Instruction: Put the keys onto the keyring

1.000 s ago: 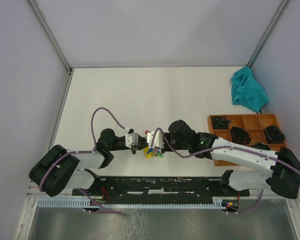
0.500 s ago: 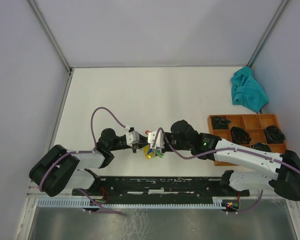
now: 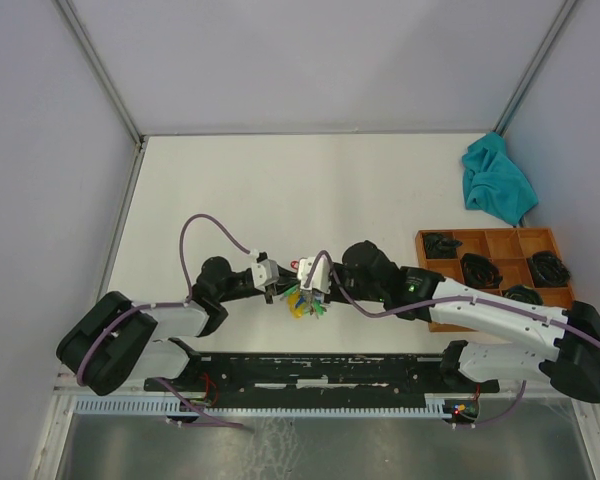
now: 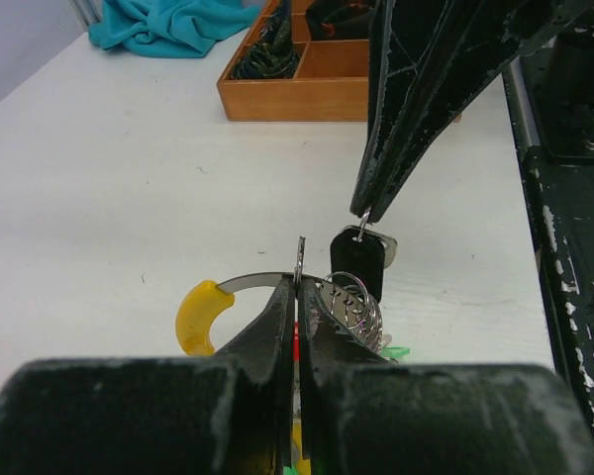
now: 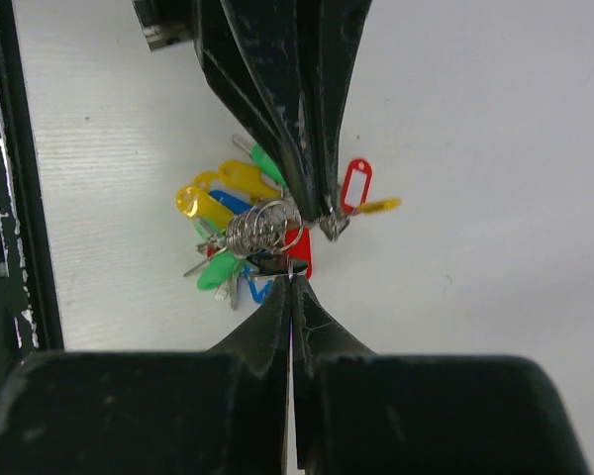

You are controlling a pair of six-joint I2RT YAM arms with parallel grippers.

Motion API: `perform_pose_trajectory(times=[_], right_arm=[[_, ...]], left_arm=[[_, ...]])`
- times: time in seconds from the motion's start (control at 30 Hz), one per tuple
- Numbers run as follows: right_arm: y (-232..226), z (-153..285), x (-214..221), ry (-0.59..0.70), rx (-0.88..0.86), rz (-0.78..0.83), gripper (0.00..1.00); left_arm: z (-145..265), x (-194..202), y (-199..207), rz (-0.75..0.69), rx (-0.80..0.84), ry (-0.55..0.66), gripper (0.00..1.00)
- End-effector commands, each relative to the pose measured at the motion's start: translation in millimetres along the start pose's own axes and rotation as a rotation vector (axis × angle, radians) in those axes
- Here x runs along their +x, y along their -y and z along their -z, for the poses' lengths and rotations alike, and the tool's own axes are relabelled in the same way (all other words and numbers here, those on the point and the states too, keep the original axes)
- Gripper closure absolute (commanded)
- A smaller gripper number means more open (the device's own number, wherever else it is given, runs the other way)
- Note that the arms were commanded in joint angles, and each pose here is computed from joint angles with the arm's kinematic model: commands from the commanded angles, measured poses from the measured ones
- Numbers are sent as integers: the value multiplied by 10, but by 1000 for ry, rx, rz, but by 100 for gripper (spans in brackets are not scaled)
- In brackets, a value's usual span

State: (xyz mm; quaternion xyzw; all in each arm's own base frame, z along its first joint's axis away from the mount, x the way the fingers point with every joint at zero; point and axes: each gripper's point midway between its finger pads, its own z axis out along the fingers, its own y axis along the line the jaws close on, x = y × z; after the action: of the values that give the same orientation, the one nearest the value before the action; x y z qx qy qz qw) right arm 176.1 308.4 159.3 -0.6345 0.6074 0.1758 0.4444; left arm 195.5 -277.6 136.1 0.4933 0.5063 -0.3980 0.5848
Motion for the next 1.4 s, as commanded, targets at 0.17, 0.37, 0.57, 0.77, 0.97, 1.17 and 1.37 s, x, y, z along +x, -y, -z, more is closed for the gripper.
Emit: perform_pose_trajectory(times=[0.17,0.37,0.57,0.77,0.97,1.17,1.37], right_arm=[[67,326,570,-353,225,-419,100],[-141,481,969,-653,278,-601,99],[-23,302,1181,-710,393,-632,100],[226,-69,1423,-663,466,-689,100],[439,-379,1530,-547,519,-736,100],[504,-472,1690,-519,546,-760,96],[555,-462,1755,-503,579,-788,88]], left_arm=[[47,-254,-223,-59,-139,73,97],[110,-271,-303,-68,-207,79,97],[142,-292,-332,-75,-234,84,97],[160,-305,-351,-77,-250,86,97],[182,-312,-366,-81,-267,90,97],[180,-305,-370,-80,-268,88,97],[180,-305,-370,-78,-268,88,97]])
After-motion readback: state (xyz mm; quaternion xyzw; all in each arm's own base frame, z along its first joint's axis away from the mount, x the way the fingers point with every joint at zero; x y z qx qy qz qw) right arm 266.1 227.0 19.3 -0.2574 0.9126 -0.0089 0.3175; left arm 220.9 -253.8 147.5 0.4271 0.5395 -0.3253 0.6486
